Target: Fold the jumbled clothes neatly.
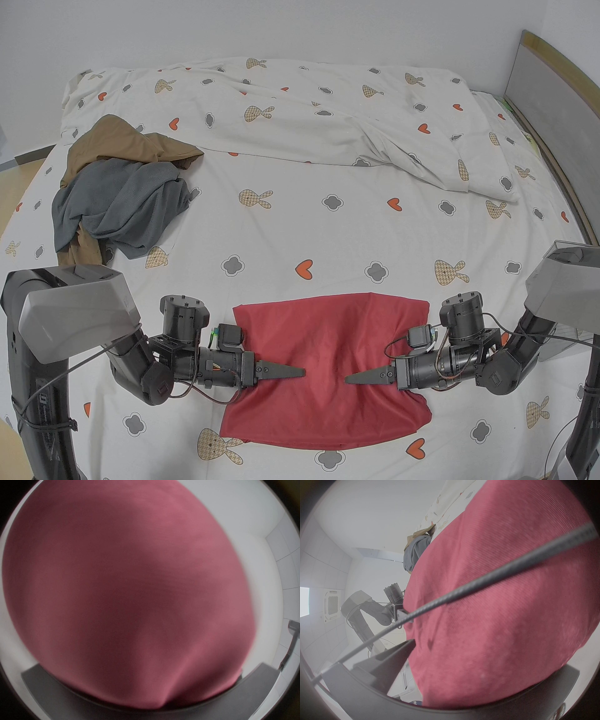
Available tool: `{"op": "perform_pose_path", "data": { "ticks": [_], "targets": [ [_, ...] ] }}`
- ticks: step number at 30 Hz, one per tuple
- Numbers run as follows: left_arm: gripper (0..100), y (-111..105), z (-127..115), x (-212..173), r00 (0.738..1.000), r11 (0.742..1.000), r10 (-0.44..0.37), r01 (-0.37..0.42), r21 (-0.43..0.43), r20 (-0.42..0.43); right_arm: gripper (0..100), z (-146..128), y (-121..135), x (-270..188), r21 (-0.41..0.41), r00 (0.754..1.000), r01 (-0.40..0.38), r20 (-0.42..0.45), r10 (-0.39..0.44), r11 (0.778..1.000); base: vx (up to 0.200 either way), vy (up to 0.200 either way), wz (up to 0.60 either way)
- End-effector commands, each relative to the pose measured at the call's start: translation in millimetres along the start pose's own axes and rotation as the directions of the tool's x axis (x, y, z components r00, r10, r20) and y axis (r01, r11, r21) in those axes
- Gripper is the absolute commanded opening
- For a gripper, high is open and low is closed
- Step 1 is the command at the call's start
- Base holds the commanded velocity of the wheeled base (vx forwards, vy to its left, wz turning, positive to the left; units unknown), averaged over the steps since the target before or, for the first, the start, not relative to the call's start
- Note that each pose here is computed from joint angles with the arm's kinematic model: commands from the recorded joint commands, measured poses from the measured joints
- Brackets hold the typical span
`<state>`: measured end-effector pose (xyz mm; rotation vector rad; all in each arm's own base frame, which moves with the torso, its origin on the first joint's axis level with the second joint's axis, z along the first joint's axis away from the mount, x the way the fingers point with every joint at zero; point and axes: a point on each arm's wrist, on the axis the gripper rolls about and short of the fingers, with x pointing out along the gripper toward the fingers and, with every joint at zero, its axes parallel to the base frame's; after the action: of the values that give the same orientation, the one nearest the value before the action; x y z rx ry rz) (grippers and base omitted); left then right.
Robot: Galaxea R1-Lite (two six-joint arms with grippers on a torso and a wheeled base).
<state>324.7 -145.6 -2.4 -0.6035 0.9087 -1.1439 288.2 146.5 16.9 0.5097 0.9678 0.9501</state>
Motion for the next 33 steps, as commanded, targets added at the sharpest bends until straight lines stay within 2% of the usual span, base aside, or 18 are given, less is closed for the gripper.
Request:
{"op": "perform_pose_path", "data": {
  "ticks": [1,17,24,26,28,29,32,33],
  "targets": [
    [0,0.2,-0.2,-0.2,1.000,1.000,-0.002,0.002,-0.001,-0.001,0,-0.6,-0.1,0.3,0.000,1.000,-0.001,-0.003,0.001,1.000,0.000,0.000,0.00],
    [0,0.6,1.4,-0.8,1.000,1.000,-0.002,0.002,0.000,0.004,0,-1.2,2.1,-1.1,0.004,1.000,-0.008,-0.004,0.008,1.000,0.000,0.000,0.00],
    [0,-0.5,2.9,-1.0,1.000,1.000,-0.004,0.004,0.005,0.007,0,-2.6,16.1,1.2,0.005,0.999,-0.033,-0.016,0.033,0.999,0.000,0.000,0.00],
    [0,-11.3,7.8,-3.6,1.000,1.000,-0.015,0.015,0.026,0.018,0,4.0,33.0,-7.6,0.008,0.998,-0.059,0.016,0.058,0.998,0.000,0.000,0.00],
    [0,-13.0,8.8,-4.3,1.000,0.999,-0.017,0.016,0.030,0.020,0,4.8,33.9,-8.0,0.008,0.998,-0.060,0.019,0.060,0.998,0.000,0.000,0.00],
    [0,-25.6,14.8,-9.0,0.999,0.999,-0.024,0.023,0.036,0.030,0,8.0,42.8,-13.1,-0.002,0.997,-0.072,0.037,0.072,0.997,0.000,0.000,0.00],
    [0,-33.9,19.2,-12.4,0.999,0.999,-0.026,0.025,0.039,0.033,0,9.8,47.4,-16.7,-0.011,0.996,-0.078,0.046,0.078,0.997,0.000,0.000,0.00],
    [0,-46.8,26.8,-18.1,0.999,0.999,-0.028,0.026,0.047,0.038,0,11.5,51.6,-20.7,-0.021,0.995,-0.083,0.058,0.084,0.996,0.000,0.000,0.00]
  ]
}}
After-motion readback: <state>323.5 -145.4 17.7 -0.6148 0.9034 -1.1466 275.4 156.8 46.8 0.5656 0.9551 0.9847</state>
